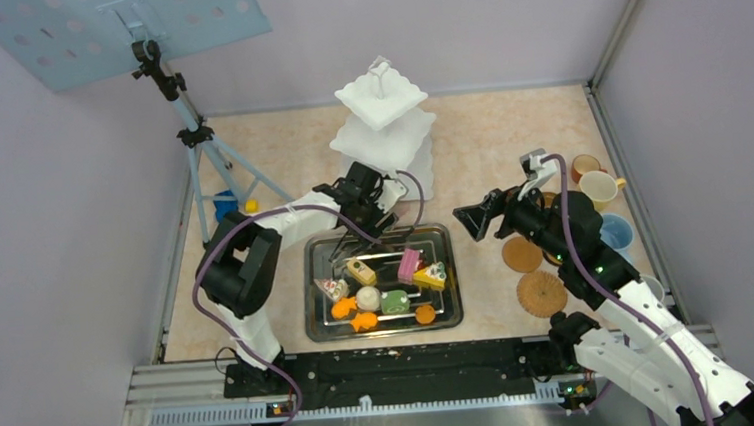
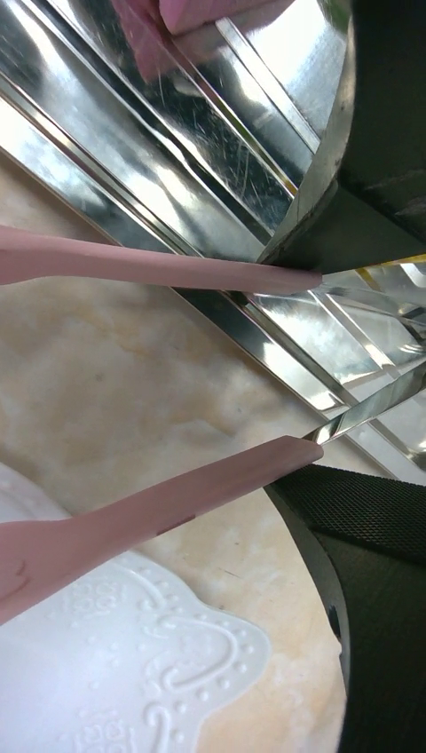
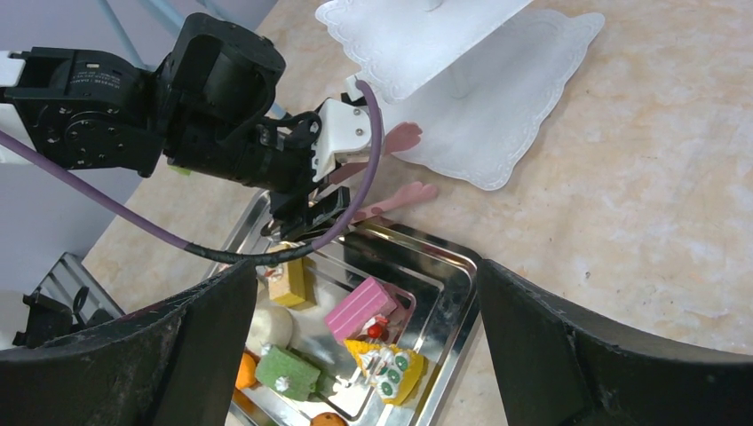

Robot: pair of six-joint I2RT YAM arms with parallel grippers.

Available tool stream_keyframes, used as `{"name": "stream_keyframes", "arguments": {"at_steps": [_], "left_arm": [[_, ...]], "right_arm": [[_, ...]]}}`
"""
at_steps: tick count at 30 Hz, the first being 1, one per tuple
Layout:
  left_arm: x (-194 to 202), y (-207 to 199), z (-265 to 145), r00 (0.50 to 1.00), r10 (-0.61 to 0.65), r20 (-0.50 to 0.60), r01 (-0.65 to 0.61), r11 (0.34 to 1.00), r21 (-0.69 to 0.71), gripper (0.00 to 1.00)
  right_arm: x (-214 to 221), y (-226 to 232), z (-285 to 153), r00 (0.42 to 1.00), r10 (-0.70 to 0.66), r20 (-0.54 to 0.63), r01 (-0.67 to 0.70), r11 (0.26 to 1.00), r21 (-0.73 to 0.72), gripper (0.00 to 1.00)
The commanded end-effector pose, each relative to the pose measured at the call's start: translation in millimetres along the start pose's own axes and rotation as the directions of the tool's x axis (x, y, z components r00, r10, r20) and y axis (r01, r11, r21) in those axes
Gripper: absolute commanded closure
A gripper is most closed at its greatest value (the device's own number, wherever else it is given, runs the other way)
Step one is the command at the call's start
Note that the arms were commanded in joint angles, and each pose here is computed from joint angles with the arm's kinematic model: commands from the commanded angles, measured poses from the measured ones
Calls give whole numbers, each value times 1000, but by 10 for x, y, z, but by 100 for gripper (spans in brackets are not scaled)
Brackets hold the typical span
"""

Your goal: Serve the afternoon tea

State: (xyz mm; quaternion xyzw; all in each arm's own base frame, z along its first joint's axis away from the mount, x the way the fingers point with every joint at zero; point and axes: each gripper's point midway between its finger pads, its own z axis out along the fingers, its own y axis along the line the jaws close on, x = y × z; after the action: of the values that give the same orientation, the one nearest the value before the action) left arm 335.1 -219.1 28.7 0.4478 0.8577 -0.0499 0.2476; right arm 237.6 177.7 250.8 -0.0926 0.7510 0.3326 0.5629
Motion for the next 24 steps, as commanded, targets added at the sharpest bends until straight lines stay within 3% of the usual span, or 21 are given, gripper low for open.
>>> {"name": "stream_keyframes", "arguments": {"at_steps": [1,5,9,14,18,24], "left_arm": [[-34,140,-224,1000,-7,-3,7,997,-83,23],[-112,172,-328,1000,-23,21,25,995,-94,23],[-261,71,-222,997,-20,69,22,1000,-20,23],[-332,-60,-8,998,-23,61,19,997,72,12],[-217,-43,13,999,-44,31,42,998,41,1],[-239,34,-232,997,-67,49,68,998,-11,1]], "right_arm": [[-158,108,-6,998,0,55,2,999,-39,9],[-157,107,2,998,3,55,-1,999,-38,9],[-119,96,28,998,14,55,-11,999,-42,9],[-97,102,47,999,20,36,-19,999,-44,10],[-149,109,26,998,16,55,-14,999,-42,10],[-129,118,44,999,17,47,-15,999,-50,10]]}}
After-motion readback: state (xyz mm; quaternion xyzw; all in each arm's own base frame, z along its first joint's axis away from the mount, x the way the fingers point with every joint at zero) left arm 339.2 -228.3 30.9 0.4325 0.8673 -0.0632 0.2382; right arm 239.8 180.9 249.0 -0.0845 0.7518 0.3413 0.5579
